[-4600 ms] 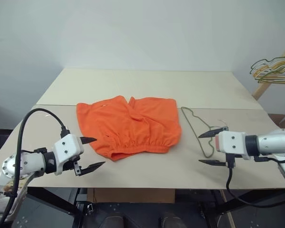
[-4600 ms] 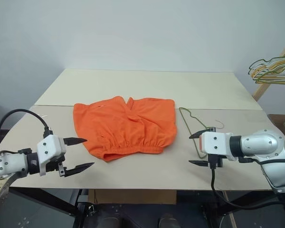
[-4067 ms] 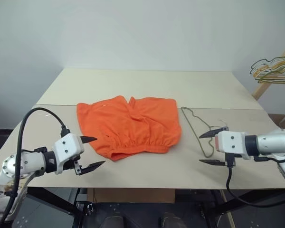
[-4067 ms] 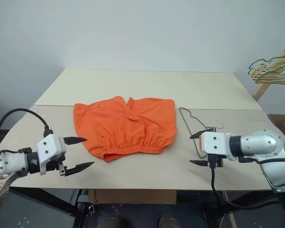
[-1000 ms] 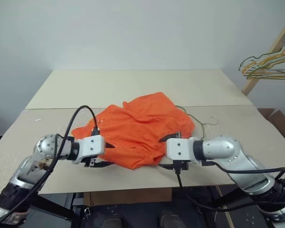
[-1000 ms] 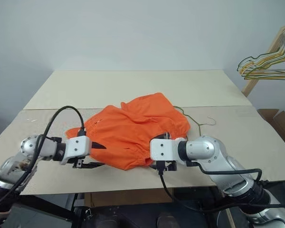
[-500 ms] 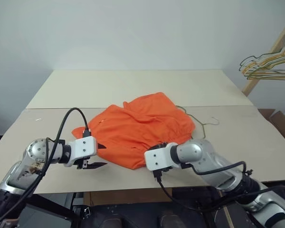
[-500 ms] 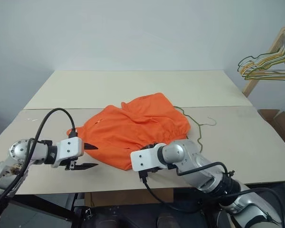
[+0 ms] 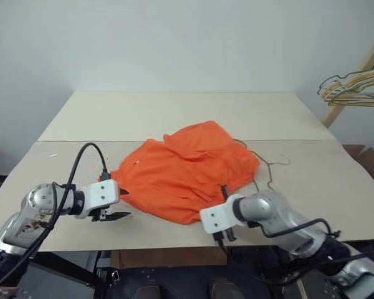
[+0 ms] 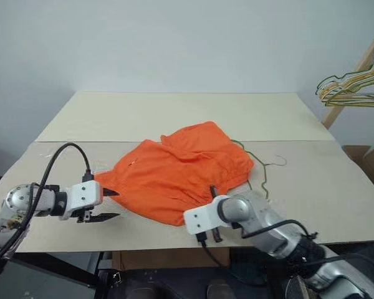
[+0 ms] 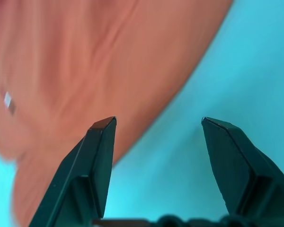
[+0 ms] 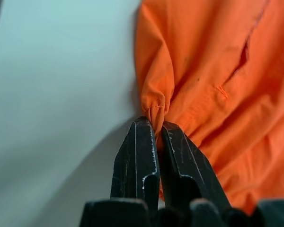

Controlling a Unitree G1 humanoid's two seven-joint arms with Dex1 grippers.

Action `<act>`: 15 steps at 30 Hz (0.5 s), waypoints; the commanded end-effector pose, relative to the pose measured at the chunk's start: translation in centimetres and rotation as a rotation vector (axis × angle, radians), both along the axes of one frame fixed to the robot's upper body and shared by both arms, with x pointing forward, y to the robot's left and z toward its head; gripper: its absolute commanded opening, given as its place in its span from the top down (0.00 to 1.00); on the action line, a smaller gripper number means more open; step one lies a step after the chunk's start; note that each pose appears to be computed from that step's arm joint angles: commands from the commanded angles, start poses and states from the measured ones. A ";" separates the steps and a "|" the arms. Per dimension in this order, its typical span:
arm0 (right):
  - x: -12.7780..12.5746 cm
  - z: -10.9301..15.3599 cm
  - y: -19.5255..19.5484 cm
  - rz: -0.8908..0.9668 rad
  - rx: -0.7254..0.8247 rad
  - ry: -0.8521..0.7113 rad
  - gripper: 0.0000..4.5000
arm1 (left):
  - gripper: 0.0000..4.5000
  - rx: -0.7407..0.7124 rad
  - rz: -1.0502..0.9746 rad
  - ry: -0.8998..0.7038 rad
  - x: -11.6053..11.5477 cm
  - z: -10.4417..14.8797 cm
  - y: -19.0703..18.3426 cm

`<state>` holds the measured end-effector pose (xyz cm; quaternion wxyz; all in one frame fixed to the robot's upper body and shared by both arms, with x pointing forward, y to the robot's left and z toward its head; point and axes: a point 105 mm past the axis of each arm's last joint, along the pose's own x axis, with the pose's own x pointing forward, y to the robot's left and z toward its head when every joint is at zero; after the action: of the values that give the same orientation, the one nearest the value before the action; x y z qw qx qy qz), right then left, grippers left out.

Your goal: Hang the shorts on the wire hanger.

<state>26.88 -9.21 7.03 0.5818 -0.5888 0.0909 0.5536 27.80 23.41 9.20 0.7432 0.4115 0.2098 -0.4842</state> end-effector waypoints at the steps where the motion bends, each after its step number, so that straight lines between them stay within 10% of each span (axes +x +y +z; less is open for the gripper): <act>1: 0.7 1.2 -1.9 0.035 0.020 -0.077 1.00 | 0.31 0.099 -0.040 -0.053 1.4 0.3 1.3; 15: 1.8 1.5 -3.7 -0.015 0.036 -0.116 1.00 | 0.31 0.183 -0.134 -0.051 5.0 -2.9 1.2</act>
<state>28.04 -12.79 7.02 0.5867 -0.6021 0.0714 0.5368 33.10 25.06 7.54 0.6854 0.5068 0.1949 -0.4852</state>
